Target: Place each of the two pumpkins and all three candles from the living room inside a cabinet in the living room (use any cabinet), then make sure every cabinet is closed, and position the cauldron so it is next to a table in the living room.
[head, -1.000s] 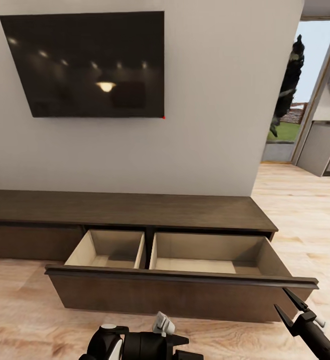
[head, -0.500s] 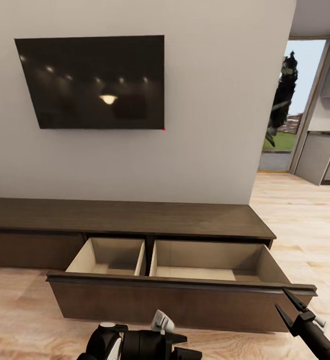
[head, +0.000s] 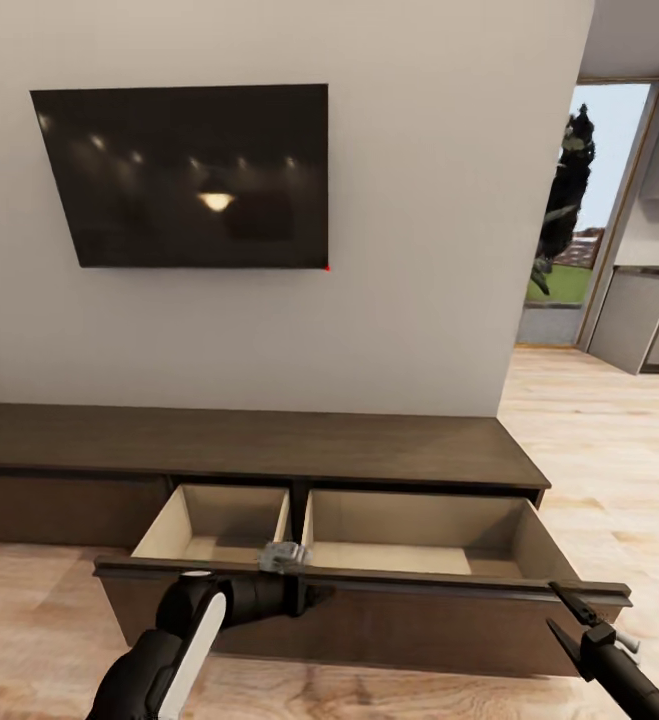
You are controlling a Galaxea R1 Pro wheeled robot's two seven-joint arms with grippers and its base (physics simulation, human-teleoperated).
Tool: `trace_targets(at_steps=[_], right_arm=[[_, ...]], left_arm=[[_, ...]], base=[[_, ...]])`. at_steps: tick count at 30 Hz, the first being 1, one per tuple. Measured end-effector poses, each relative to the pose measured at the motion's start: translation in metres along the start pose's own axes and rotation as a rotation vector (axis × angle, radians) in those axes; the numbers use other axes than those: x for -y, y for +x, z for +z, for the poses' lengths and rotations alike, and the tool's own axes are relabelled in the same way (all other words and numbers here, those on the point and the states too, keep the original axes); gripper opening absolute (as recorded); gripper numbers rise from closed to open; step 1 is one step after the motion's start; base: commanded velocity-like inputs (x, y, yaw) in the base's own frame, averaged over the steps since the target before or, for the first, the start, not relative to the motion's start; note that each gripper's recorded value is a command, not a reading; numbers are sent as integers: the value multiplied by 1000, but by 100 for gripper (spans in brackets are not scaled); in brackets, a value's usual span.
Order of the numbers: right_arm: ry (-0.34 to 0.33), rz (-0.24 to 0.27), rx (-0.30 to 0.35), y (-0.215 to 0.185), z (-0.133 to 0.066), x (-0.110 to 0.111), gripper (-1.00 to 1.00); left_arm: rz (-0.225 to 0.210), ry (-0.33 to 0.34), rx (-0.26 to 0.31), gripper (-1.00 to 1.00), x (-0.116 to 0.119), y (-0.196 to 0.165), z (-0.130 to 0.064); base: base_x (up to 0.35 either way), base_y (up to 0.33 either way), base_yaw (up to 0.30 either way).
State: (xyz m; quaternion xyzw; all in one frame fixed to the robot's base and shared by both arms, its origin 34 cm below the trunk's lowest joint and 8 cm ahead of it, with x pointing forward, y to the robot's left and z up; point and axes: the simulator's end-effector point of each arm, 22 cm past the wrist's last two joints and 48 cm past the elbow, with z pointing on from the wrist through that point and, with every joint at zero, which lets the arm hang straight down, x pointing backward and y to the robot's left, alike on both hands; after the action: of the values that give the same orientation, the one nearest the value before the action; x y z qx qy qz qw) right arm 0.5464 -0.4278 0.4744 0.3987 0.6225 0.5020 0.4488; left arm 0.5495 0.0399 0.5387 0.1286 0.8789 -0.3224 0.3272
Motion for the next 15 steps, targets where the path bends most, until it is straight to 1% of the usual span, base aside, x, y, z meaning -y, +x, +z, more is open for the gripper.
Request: trace_targets(at_steps=[1, 3, 5, 7, 8, 10, 11, 12, 14, 15], right_arm=[[44, -22, -35, 5, 1, 6, 100], [71, -43, -60, 7, 3, 6, 100], [85, -83, -86, 8, 9, -1, 100], [68, -137, -107, 6, 17, -17, 100], [59, -163, -122, 6, 22, -26, 100], [38, -200, -161, 13, 28, -39, 100], [28, -206, -172, 15, 29, -44, 100], [-10, -218, -204, 22, 31, -55, 100], [-42, -225, -229, 28, 32, -67, 100], [-48, -226, -233, 29, 33, -70, 100]], left_arm=[[6, -50, 18, 100, -9, -12, -4], [18, -95, 44, 100, -14, -29, -10], [41, -158, 90, 100, -19, -57, -23], [53, -189, 110, 100, -19, -73, -33], [60, -195, 121, 100, -16, -80, -38], [67, -198, 121, 100, -10, -87, -45], [69, -199, 120, 100, -8, -90, -47], [72, -198, 117, 100, -5, -92, -48], [75, -198, 114, 100, -2, -95, -51], [76, -199, 114, 100, -1, -97, -52]], base=[[0, 0, 0], [0, 0, 0], [0, 0, 0], [0, 0, 0], [0, 0, 0], [0, 0, 0], [0, 0, 0], [0, 0, 0], [0, 0, 0], [0, 0, 0]])
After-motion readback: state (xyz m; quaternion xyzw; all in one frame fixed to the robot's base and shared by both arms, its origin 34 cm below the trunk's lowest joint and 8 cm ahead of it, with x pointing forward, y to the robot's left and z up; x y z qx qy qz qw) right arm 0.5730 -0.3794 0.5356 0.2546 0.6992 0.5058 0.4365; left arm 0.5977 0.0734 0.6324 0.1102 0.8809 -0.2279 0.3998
